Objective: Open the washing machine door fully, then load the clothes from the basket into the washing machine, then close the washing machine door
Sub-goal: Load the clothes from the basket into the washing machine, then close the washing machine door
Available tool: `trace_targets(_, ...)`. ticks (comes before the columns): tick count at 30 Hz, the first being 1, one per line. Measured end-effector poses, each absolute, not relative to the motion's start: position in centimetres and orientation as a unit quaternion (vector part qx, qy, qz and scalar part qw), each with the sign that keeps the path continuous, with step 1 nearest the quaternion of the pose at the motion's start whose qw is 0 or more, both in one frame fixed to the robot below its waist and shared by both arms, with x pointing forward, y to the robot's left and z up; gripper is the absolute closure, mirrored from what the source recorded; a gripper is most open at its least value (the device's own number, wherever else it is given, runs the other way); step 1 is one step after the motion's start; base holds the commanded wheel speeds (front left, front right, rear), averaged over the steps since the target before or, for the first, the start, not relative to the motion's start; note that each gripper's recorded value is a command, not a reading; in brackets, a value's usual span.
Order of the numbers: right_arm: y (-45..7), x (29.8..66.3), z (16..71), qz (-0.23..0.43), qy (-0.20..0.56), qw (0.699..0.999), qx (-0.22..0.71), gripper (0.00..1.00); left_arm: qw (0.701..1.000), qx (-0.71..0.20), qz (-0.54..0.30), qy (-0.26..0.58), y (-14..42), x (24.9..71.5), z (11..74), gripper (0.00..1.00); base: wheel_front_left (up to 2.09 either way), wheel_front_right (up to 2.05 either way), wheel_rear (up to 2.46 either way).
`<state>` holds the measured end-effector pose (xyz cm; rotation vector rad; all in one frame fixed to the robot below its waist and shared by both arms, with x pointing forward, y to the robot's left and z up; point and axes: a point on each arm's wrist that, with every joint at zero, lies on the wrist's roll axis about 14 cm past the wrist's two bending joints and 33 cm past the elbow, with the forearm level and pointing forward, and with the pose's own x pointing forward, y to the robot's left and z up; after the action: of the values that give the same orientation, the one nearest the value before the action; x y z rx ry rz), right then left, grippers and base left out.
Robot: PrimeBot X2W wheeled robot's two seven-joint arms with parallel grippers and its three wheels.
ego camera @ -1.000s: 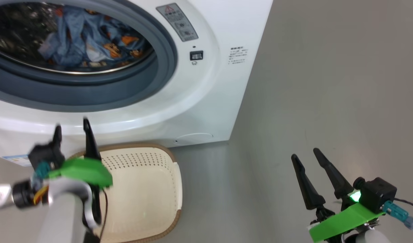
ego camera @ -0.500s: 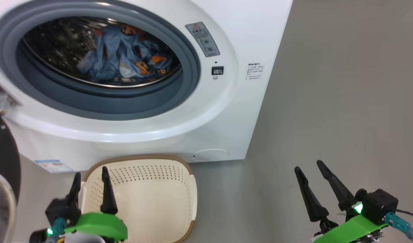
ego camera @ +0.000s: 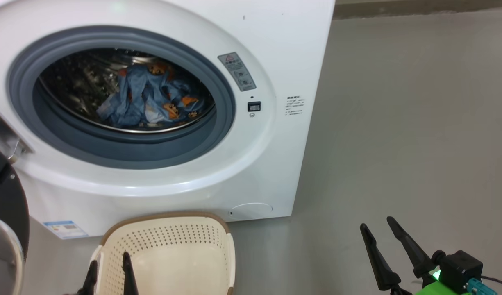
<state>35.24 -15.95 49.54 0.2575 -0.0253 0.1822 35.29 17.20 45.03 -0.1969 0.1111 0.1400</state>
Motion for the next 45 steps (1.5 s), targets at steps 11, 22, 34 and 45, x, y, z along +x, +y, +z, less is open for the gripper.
trace_targets(11, -17.7, 32.7, 49.6, 0.061, -0.019, 0.991, 0.118, 0.0, 0.994, -0.095, 0.056, 0.026, 17.0, 33.3, 47.0, 0.0, 0.0, 0.0, 0.0)
trace_targets(22, -17.9, 32.6, 49.9, 0.057, -0.024, 0.991, 0.117, 0.0, 0.994, -0.093, 0.062, 0.02, 17.4, 32.4, 47.4, 0.0, 0.0, 0.0, 0.0)
trace_targets(34, -17.9, 32.4, 49.6, 0.057, -0.019, 0.991, 0.118, 0.0, 0.994, -0.088, 0.062, 0.017, 17.5, 32.4, 47.6, 0.0, -0.25, 0.25, 0.0)
trace_targets(45, -17.8, 32.4, 49.4, 0.057, -0.016, 0.991, 0.119, 0.0, 0.994, -0.085, 0.063, 0.019, 17.5, 32.5, 47.4, 0.0, -1.57, 1.57, 0.0)
